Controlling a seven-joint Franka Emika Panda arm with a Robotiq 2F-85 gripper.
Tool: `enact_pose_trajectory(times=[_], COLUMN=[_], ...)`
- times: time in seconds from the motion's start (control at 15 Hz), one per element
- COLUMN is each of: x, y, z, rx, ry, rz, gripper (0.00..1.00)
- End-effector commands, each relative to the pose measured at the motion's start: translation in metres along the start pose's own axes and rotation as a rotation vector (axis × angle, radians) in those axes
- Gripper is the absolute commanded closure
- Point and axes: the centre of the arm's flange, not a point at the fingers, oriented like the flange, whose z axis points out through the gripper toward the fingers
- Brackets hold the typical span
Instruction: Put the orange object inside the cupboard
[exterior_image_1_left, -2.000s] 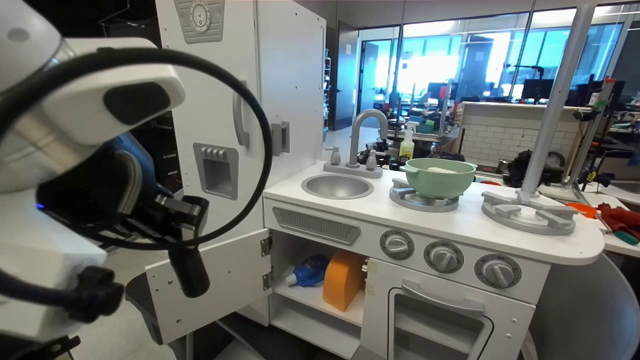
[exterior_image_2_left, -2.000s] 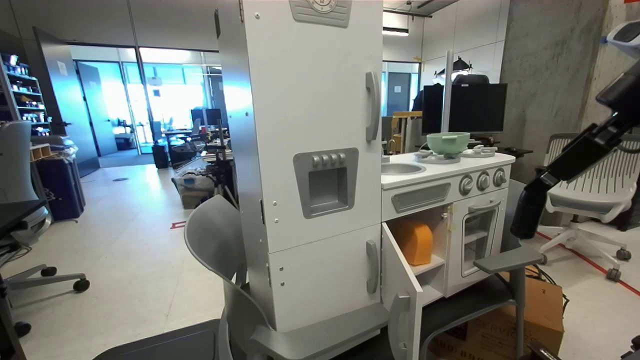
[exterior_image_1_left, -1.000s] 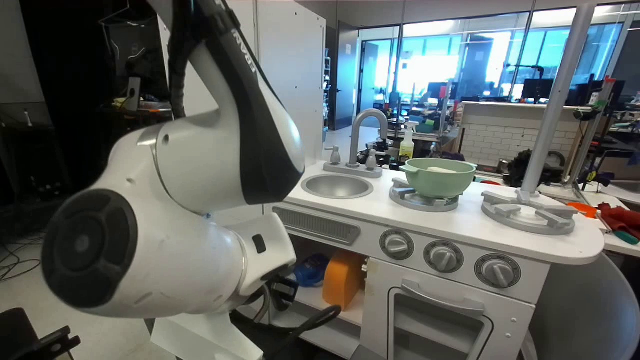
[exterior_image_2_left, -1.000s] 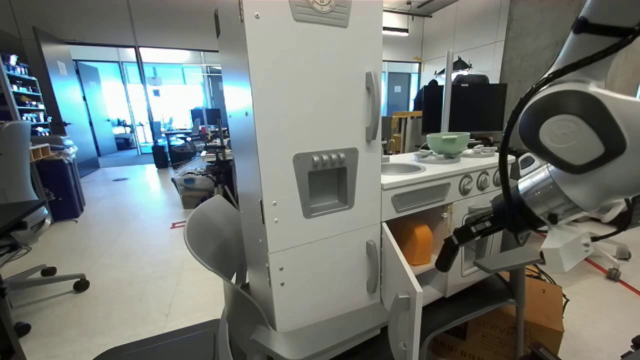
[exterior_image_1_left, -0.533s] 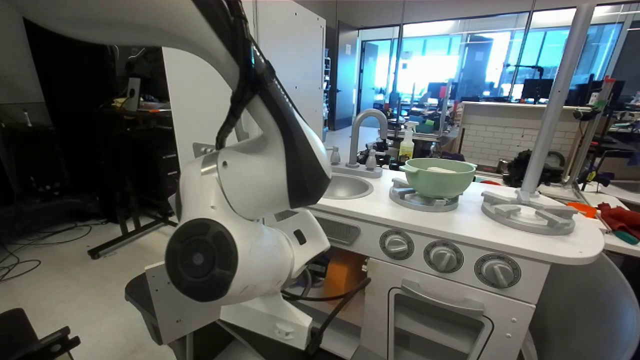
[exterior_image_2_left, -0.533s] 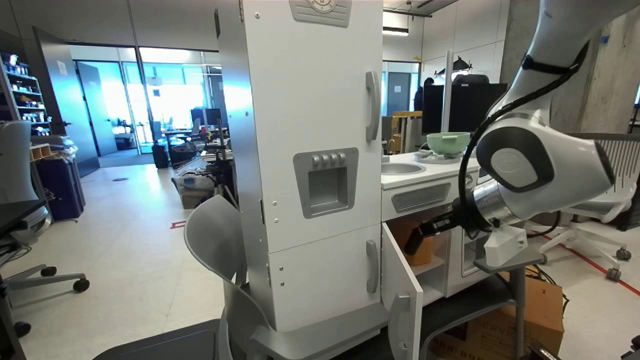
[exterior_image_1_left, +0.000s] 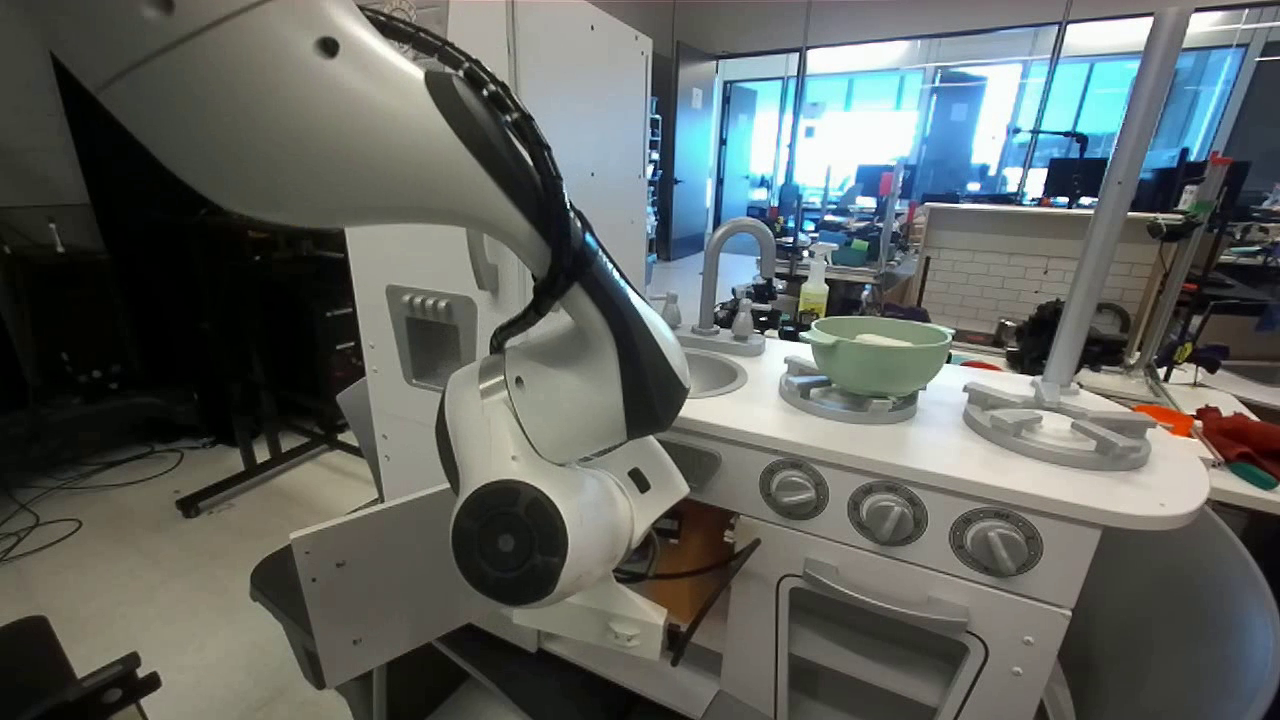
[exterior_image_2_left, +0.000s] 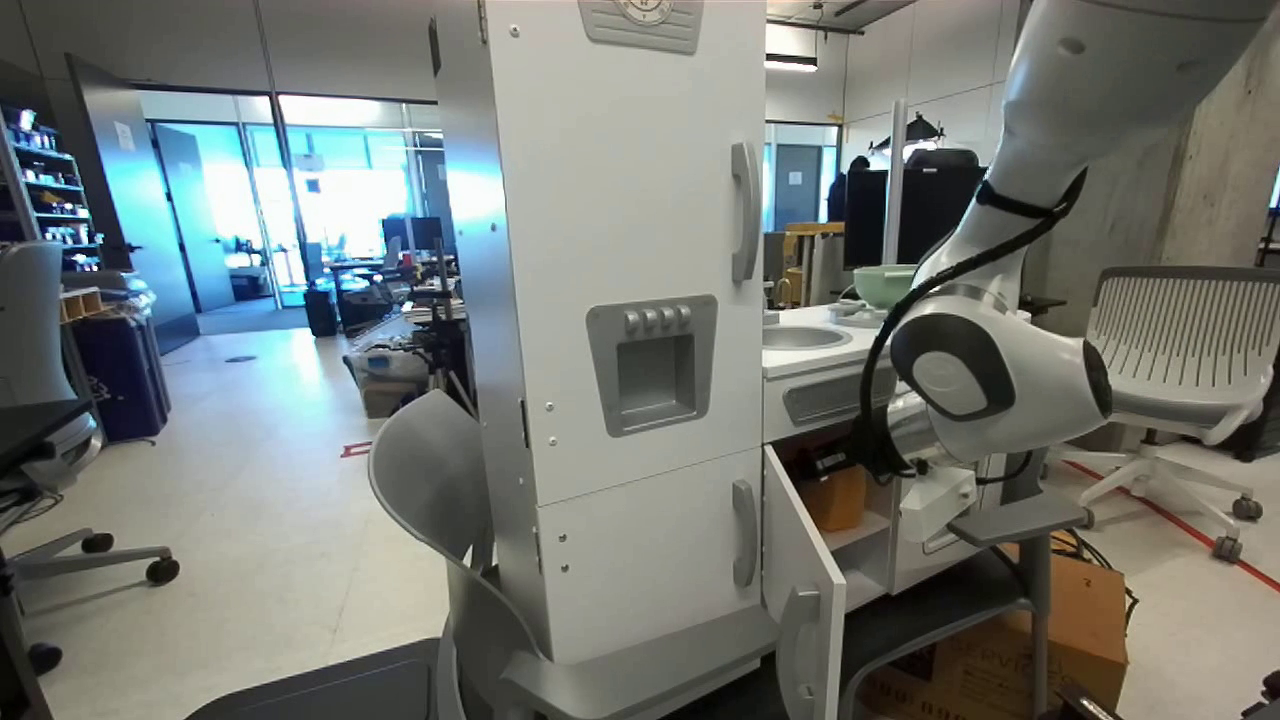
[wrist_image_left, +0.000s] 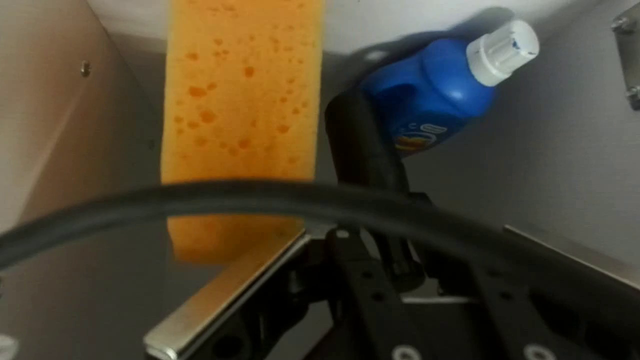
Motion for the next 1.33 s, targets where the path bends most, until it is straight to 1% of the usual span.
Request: enact_pose_trajectory(times=[0.0,0.13,0.2,0.27,0.67,0.8,1.07,1.2,1.27], x=[-0.012,-0.012,-0.010,-0.009,-0.008,-0.007,-0.011,-0.012,-0.014], y=[-0.014,-0.016,-0.018,-0.019,-0.026,-0.029,-0.035,-0.039,-0.038], z=[0.031,0.039,0.046,0.049,0.055,0.052,0.029,0.013,-0.013], rx=[-0.027,-0.027,-0.029,-0.028,-0.027,-0.021,-0.017,-0.017,-0.017], ry=[0.041,0.050,0.052,0.057,0.048,0.047,0.021,0.013,0.000], rz=[-0.052,-0.044,-0.040,-0.036,-0.020,-0.019,-0.024,-0.028,-0.028], gripper=[0.92,0.92,0.44,0.42,0.01,0.00,0.00,0.00,0.00])
